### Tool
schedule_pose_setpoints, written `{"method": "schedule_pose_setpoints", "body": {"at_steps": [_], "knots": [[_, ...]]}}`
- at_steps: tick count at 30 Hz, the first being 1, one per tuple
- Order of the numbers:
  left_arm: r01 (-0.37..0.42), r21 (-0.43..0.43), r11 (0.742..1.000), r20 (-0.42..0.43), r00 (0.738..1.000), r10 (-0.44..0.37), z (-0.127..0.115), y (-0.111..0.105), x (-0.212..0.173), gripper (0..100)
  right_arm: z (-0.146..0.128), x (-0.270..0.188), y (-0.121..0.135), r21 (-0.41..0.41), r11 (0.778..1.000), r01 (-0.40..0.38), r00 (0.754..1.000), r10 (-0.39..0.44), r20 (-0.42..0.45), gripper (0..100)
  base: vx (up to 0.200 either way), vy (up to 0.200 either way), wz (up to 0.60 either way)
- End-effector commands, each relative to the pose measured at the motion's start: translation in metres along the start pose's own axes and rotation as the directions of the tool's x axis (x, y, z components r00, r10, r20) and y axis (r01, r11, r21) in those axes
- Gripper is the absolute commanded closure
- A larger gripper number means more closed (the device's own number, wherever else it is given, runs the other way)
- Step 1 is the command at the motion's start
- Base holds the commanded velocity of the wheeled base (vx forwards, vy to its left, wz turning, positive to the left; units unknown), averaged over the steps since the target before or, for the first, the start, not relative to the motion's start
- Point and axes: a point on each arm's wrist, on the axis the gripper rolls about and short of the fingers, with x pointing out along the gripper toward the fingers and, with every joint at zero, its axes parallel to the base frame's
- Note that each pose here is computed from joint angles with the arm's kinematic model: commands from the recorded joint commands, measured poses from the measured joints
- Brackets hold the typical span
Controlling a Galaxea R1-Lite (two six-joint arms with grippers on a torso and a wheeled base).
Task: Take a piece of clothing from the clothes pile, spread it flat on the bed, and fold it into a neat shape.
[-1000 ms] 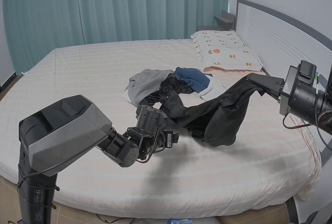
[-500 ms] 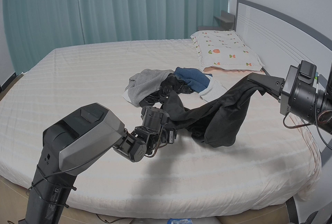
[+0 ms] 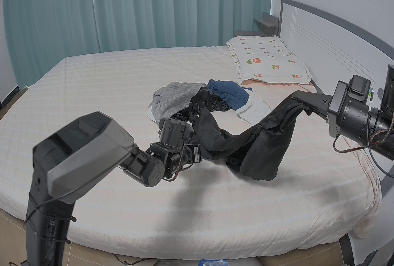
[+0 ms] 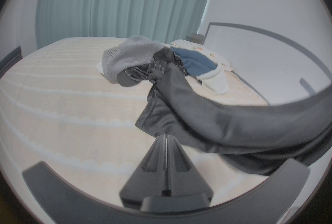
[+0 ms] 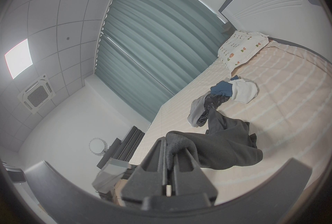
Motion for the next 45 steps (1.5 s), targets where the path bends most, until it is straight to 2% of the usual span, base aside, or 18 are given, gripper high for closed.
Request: {"method": "schedule_pose_setpoints", "body": {"at_steps": [1, 3, 6, 8, 15, 18, 21, 22, 29, 30, 34, 35, 42, 45], "knots": [[0.111, -0.231, 0.967, 0.114, 0.990, -0.086, 0.074, -0.016, -0.106, 100, -0.003, 0.013, -0.013, 0.007, 0.999, 0.043, 0.999, -0.043, -0.013, 100, 0.000, 0.000, 0.00], [0.144, -0.279, 0.949, 0.117, 0.986, -0.115, 0.087, -0.015, -0.130, 100, -0.002, 0.016, -0.015, 0.006, 0.999, 0.042, 0.999, -0.042, 0.001, 100, 0.000, 0.000, 0.00], [0.151, -0.284, 0.947, 0.092, 0.987, -0.129, 0.088, -0.012, -0.143, 100, 0.000, 0.017, -0.016, 0.003, 0.999, 0.035, 0.999, -0.035, 0.020, 100, 0.000, 0.000, 0.00], [0.133, -0.272, 0.953, 0.058, 0.991, -0.122, 0.078, -0.009, -0.140, 100, 0.003, 0.016, -0.016, 0.002, 0.999, 0.033, 0.999, -0.033, 0.038, 100, 0.000, 0.000, 0.00], [0.061, -0.155, 0.986, -0.086, 0.993, -0.075, 0.033, -0.008, -0.089, 100, 0.025, 0.004, -0.008, -0.012, 1.000, 0.016, 0.991, -0.015, 0.135, 100, 0.000, 0.000, 0.00], [0.054, -0.125, 0.991, -0.106, 0.992, -0.068, 0.018, -0.008, -0.067, 100, 0.027, 0.001, -0.007, -0.012, 1.000, 0.015, 0.989, -0.013, 0.145, 100, 0.000, 0.000, 0.00], [0.045, -0.057, 0.997, -0.123, 0.991, -0.052, 0.005, -0.005, -0.049, 100, 0.027, 0.001, -0.007, -0.014, 1.000, 0.017, 0.989, -0.014, 0.148, 100, 0.000, 0.000, 0.00], [0.044, -0.047, 0.998, -0.127, 0.991, -0.050, 0.003, -0.005, -0.047, 0, 0.027, 0.001, -0.007, -0.012, 1.000, 0.017, 0.989, -0.016, 0.147, 100, 0.000, 0.000, 0.00], [0.041, 0.045, 0.998, -0.172, 0.985, -0.033, -0.014, 0.000, -0.025, 0, 0.029, -0.006, -0.001, -0.020, 1.000, -0.004, 0.987, 0.007, 0.160, 100, 0.000, 0.000, 0.00], [0.041, 0.095, 0.995, -0.188, 0.982, -0.023, -0.022, 0.002, -0.018, 0, 0.029, -0.008, 0.001, -0.022, 1.000, -0.011, 0.987, 0.014, 0.162, 100, 0.000, 0.000, 0.00], [0.051, 0.185, 0.981, -0.204, 0.979, -0.012, -0.034, 0.005, 0.001, 0, 0.030, -0.008, 0.001, -0.023, 1.000, -0.013, 0.986, 0.016, 0.164, 100, 0.000, 0.000, 0.00], [0.055, 0.202, 0.978, -0.186, 0.982, -0.017, -0.034, 0.004, 0.009, 0, 0.029, -0.008, 0.001, -0.022, 1.000, -0.011, 0.987, 0.014, 0.162, 100, 0.000, 0.000, 0.00], [0.072, 0.244, 0.967, -0.162, 0.986, -0.033, -0.041, 0.002, 0.035, 0, 0.030, -0.008, 0.001, -0.023, 1.000, -0.010, 0.986, 0.014, 0.166, 100, 0.000, 0.000, 0.00], [0.070, 0.249, 0.966, -0.156, 0.987, -0.031, -0.042, 0.010, 0.041, 0, 0.030, -0.008, 0.000, -0.022, 1.000, -0.010, 0.987, 0.014, 0.162, 100, 0.000, 0.000, 0.00]]}}
